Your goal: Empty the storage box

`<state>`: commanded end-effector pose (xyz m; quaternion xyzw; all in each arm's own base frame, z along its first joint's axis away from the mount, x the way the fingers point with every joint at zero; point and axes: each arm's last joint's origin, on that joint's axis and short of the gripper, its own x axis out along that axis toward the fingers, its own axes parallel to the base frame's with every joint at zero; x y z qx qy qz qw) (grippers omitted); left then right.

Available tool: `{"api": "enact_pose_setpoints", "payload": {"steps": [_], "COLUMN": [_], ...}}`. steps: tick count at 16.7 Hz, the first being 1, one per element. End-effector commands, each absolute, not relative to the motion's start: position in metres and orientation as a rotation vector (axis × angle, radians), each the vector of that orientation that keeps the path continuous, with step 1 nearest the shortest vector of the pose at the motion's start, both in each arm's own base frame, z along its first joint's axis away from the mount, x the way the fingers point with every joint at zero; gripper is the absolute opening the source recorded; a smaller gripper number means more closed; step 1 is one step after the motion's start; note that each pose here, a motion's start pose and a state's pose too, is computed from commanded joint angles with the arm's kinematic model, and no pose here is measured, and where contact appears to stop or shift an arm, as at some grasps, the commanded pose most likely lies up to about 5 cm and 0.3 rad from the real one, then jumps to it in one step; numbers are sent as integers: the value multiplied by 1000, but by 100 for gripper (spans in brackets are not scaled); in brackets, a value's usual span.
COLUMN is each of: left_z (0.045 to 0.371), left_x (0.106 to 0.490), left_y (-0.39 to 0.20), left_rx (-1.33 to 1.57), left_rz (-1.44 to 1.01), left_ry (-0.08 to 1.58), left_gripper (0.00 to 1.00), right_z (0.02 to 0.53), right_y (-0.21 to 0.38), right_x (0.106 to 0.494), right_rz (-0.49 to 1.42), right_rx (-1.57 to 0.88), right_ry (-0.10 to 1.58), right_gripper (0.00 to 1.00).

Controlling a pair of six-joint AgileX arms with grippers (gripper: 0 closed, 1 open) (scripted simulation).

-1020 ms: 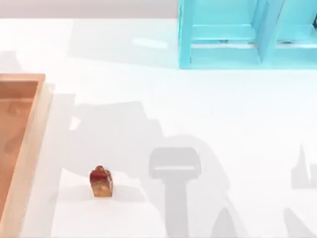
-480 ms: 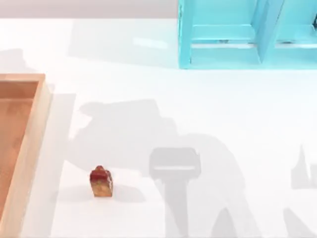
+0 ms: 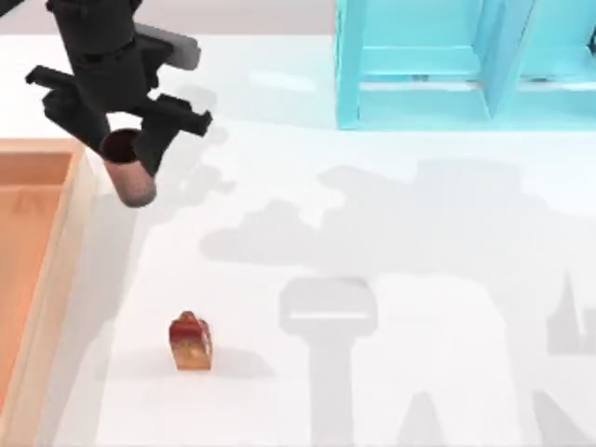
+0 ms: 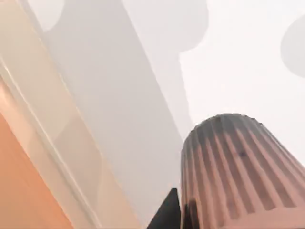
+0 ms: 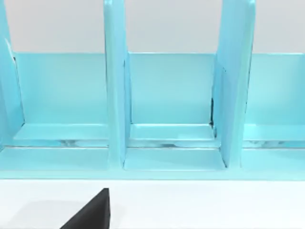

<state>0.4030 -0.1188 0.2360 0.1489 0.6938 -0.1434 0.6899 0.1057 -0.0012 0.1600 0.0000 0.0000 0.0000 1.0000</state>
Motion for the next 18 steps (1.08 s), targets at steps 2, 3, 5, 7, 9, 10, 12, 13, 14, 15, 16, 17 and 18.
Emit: {"api": "enact_pose_setpoints", "payload": {"steps": [2,3,5,7,9,10,12,13,14,15,16,17,18], "left_z": [221,215,205,200,200,200,200,196,190,181,172,163,158], "left_x": [390,383,370,363,362,362,362,363,362,363,363,362,362], "left_y": [-178,-201,-234,-249,-251,-251,-249,-249,-249,-250,-250,-250,-250], "left_rx": [333,333,332,330,330,330,328,329,331,330,328,328,329], "left_rz": [-320,-320,-320,-320,-320,-320,-319,-317,-317,-319,-321,-322,-321], "left_ry": [1553,1552,1549,1545,1545,1545,1546,1544,1543,1540,1537,1541,1543], "left_gripper": [0,0,0,0,0,0,0,0,0,0,0,0,0], "right_z": [160,160,160,160,160,160,160,160,160,160,160,160,160], "right_y": [-1,-1,-1,-1,-1,-1,-1,-1,-1,-1,-1,-1,-1], "right_x": [106,106,106,106,106,106,106,106,106,106,106,106,106], "right_rz": [0,0,0,0,0,0,0,0,0,0,0,0,0], "right_rx": [0,0,0,0,0,0,0,0,0,0,0,0,0], "right_ry": [0,0,0,0,0,0,0,0,0,0,0,0,0], "right_gripper": [100,100,100,100,100,100,100,100,100,100,100,100,100]}}
